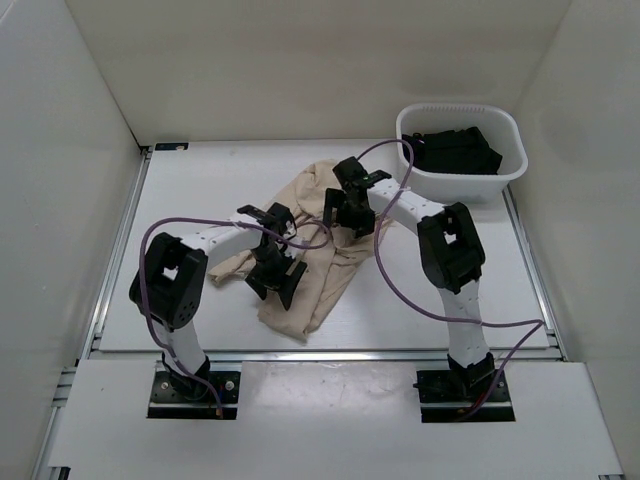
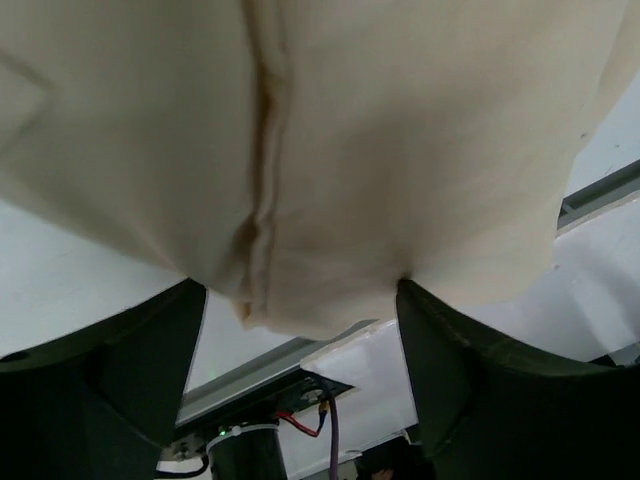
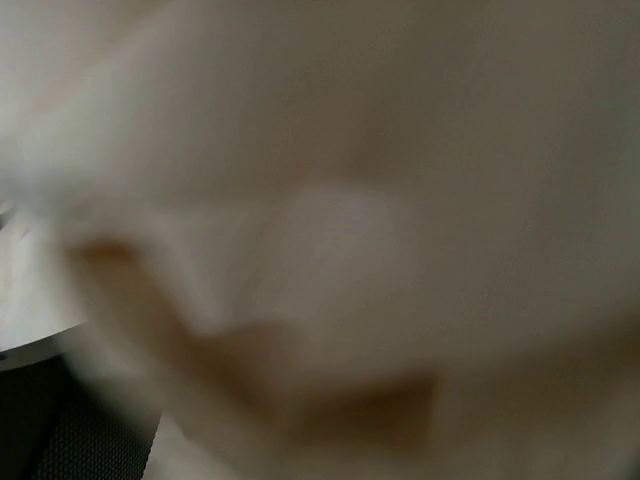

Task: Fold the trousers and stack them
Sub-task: Flatten the trousers out

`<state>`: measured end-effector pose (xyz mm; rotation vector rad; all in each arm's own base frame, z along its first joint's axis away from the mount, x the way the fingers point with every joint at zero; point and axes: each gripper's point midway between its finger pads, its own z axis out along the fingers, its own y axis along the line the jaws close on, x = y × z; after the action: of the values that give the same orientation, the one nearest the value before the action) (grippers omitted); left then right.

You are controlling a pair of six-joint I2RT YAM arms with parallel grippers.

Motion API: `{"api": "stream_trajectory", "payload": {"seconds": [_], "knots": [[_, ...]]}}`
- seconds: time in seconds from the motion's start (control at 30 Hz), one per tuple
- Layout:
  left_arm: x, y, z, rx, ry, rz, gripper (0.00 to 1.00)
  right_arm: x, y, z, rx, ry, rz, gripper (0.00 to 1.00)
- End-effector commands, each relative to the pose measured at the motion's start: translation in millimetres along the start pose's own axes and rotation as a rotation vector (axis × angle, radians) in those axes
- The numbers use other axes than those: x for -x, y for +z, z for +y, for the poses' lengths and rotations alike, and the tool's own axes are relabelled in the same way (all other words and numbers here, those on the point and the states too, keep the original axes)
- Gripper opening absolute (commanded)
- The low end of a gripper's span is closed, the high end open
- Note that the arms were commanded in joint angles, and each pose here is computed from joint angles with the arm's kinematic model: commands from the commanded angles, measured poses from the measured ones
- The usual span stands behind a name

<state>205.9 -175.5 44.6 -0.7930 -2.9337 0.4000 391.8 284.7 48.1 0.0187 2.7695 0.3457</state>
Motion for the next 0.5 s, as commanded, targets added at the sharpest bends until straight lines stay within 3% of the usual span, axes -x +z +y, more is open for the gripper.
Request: {"api": "stream_trajectory", "payload": {"seconds": [0.0,0.03,0.07,0.1,0.13,0.17,0.2,0.23,0.3,0.37,0.47], "knots": [[4,7,-13,-0.041,0.040,-0.031,0.84,24,-8,1,0.007,0.062,-0.042,0.94],[0,12,-11,-0.040,0.034,-0.009,0.78,25,-6,3,0.015,0.062,-0.037,0.89],[-1,14,-13,-0.051,0.031,0.001,0.72,24,-6,4,0.022,0.053,-0.032,0.76],[-4,16,-14,-0.065,0.028,0.010,0.53,25,-7,3,0.040,0.062,-0.020,0.64],[-7,17,-17,-0.080,0.025,0.019,0.41,27,-7,-1,0.037,0.070,-0.022,0.48],[-12,17,-15,-0.092,0.007,0.036,0.24,28,-14,-6,0.032,0.080,-0.023,0.20],[-12,17,-13,-0.092,-0.002,0.033,0.14,32,-22,-3,0.042,0.088,-0.038,0.09],[-16,19,-6,-0.068,-0.016,0.043,0.14,37,-38,-13,0.042,0.108,-0.055,0.00],[-13,12,16,-0.003,-0.054,0.015,0.14,42,-61,-23,0.039,0.128,-0.088,0.00],[-5,-12,65,0.121,-0.162,-0.072,0.14,49,-103,-41,0.056,0.165,-0.157,0.00],[4,-74,133,0.257,-0.350,-0.261,0.14,46,-158,-74,0.066,0.235,-0.216,0.00]]}}
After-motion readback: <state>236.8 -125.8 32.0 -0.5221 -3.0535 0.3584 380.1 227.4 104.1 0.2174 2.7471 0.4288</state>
